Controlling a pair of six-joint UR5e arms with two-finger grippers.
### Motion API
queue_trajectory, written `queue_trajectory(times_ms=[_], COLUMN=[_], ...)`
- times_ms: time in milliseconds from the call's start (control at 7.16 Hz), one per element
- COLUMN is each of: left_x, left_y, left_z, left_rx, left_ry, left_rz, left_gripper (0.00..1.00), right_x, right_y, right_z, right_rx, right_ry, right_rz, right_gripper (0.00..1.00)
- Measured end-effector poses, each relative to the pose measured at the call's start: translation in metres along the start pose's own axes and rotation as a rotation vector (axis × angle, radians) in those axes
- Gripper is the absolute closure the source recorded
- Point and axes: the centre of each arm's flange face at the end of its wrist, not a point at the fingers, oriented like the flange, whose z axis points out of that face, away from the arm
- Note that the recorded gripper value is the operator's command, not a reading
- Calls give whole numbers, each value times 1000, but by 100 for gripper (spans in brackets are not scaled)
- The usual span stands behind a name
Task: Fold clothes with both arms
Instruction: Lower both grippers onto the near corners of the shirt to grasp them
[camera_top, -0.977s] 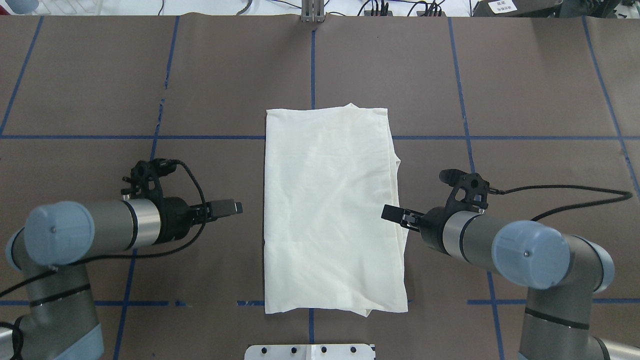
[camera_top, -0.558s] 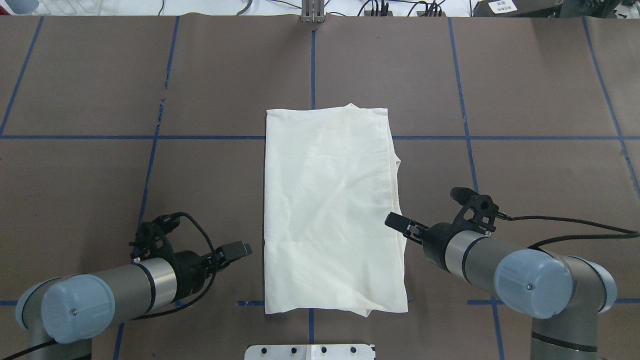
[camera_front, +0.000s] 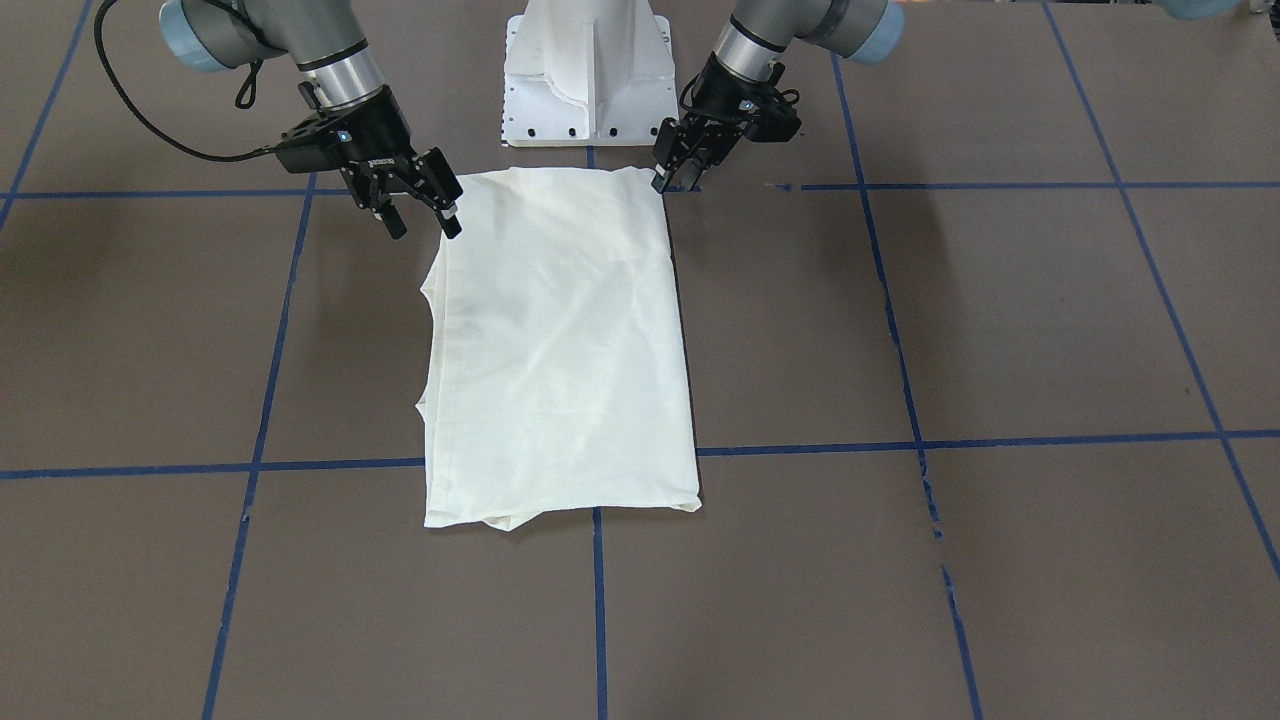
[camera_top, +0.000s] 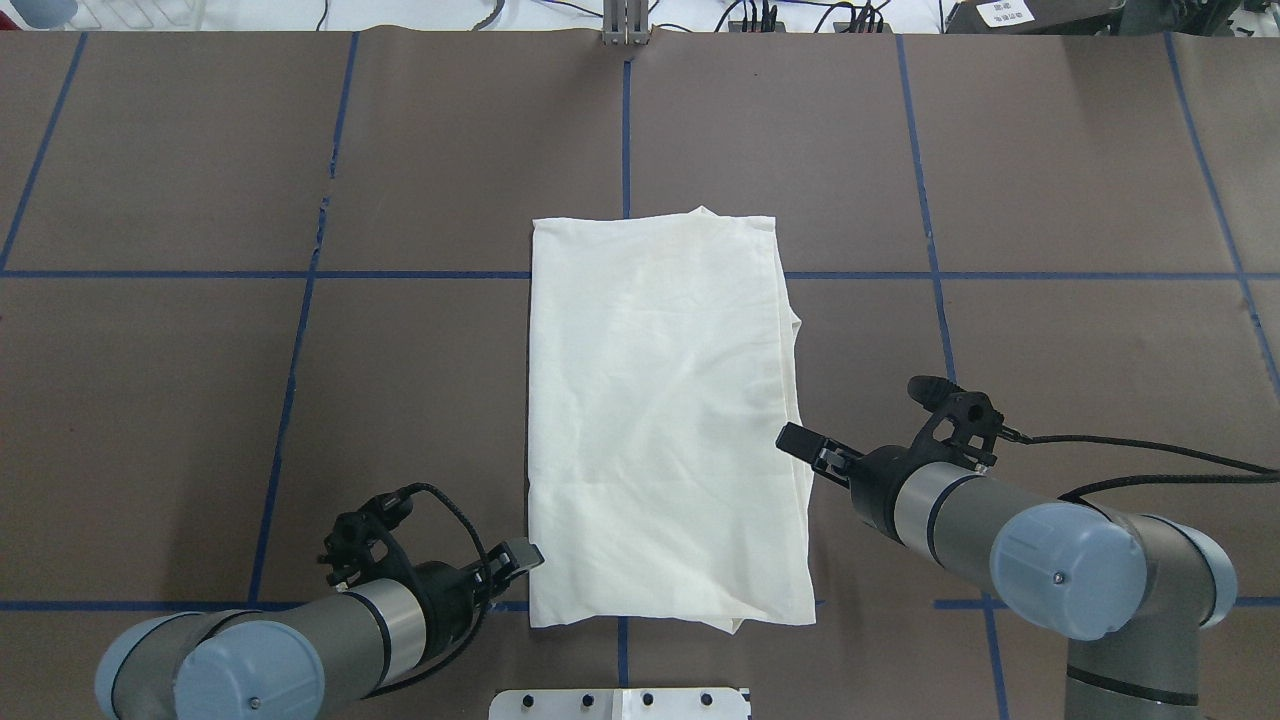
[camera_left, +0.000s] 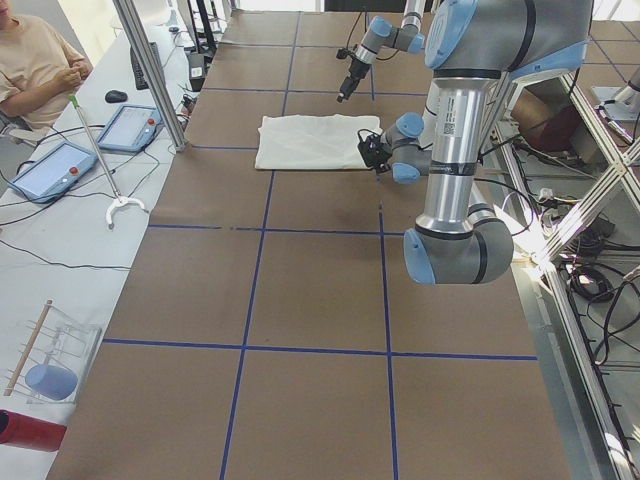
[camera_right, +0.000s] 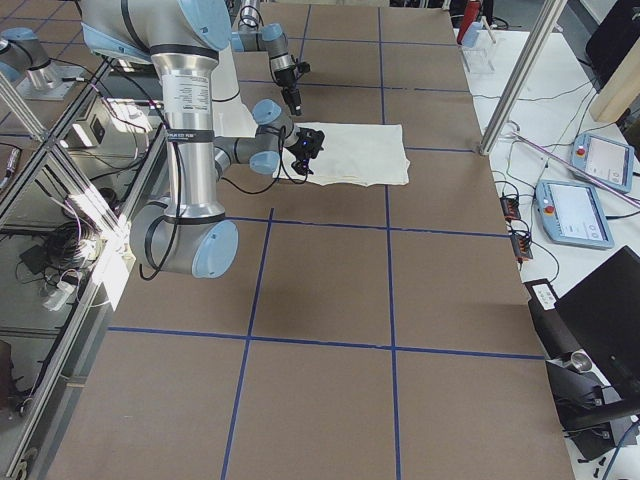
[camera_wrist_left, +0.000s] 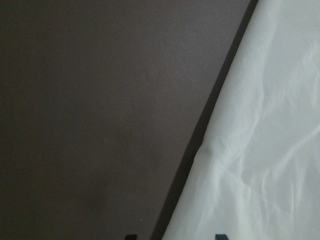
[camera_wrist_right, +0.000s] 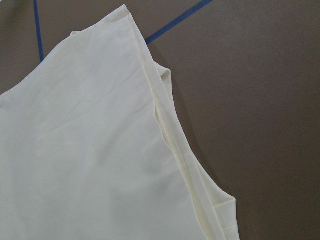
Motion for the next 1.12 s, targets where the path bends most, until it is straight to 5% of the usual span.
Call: queue_trajectory(times_ms=[977, 1117], left_x=[5, 5], left_y=[33, 33], left_z=[25, 26], left_rx=[-13, -12], left_ry=[-47, -48], left_rz=[34, 34], left_gripper=[33, 39], right_x=[3, 3], right_y=[-1, -2], right_z=[2, 2], right_rx=[14, 14], right_ry=[3, 3], right_rz=[-1, -2], right_gripper=[0, 0])
